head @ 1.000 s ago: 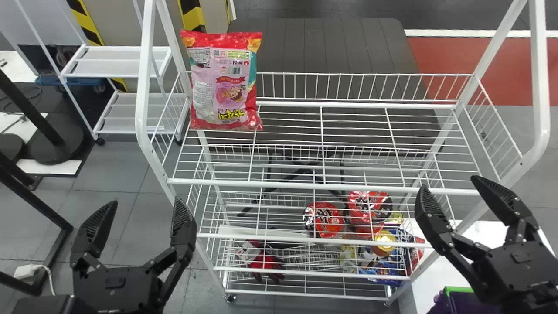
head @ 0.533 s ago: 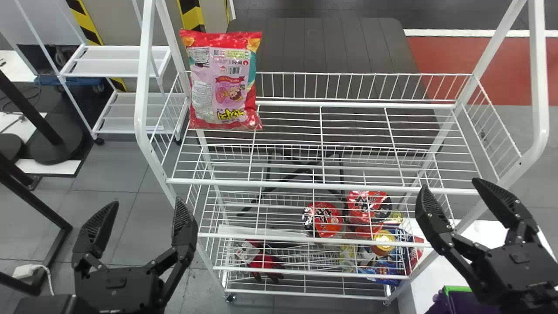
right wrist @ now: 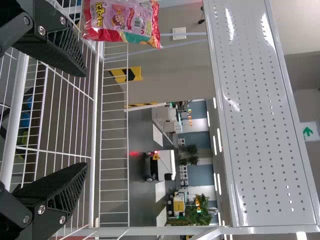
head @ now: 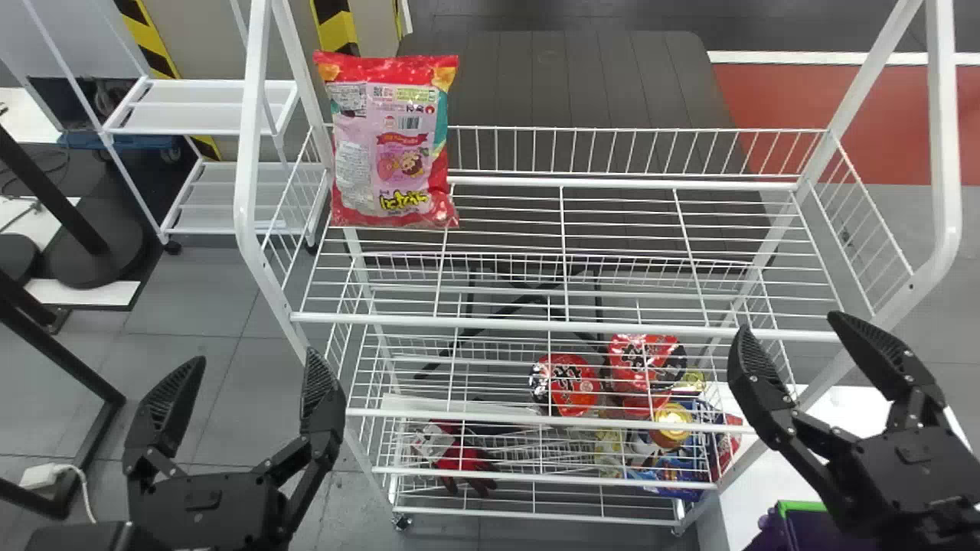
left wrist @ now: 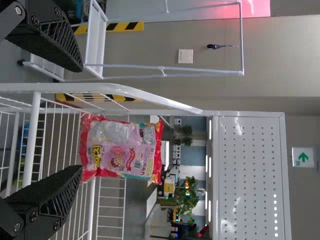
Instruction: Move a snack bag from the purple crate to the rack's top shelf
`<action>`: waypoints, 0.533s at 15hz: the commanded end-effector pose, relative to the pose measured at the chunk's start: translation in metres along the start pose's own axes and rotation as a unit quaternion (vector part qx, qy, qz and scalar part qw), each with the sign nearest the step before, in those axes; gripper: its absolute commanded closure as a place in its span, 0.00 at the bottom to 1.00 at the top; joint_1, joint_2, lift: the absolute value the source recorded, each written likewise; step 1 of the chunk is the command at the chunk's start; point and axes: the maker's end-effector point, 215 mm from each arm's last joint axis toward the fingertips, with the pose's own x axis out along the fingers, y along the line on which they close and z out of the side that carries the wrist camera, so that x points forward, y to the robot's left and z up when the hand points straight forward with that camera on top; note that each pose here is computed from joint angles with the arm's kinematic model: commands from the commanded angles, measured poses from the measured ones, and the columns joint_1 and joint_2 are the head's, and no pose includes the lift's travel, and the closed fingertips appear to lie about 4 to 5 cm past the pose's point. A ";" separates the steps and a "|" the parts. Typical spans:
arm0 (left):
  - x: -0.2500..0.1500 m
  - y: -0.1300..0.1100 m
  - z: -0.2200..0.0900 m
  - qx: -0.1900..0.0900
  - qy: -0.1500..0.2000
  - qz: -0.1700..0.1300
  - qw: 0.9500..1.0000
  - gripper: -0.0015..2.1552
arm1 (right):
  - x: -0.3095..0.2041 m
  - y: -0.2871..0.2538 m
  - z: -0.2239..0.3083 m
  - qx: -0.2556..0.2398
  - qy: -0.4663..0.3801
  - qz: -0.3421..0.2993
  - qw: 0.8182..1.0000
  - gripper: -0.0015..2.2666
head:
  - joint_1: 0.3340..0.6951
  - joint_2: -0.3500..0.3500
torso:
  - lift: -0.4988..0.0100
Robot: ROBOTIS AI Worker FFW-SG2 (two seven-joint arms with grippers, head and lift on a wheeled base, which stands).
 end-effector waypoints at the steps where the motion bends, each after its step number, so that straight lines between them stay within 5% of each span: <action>1: 0.000 0.000 0.000 0.000 0.001 0.001 1.000 0.06 | -0.001 0.002 0.004 -0.002 -0.007 0.005 1.000 0.09 | 1.00 0.55 | 0.96; 8: -0.001 -0.001 -0.002 0.000 0.002 0.000 1.000 0.06 | -0.009 0.000 0.024 0.002 -0.046 0.012 0.999 0.09 | 1.00 0.56 | 0.94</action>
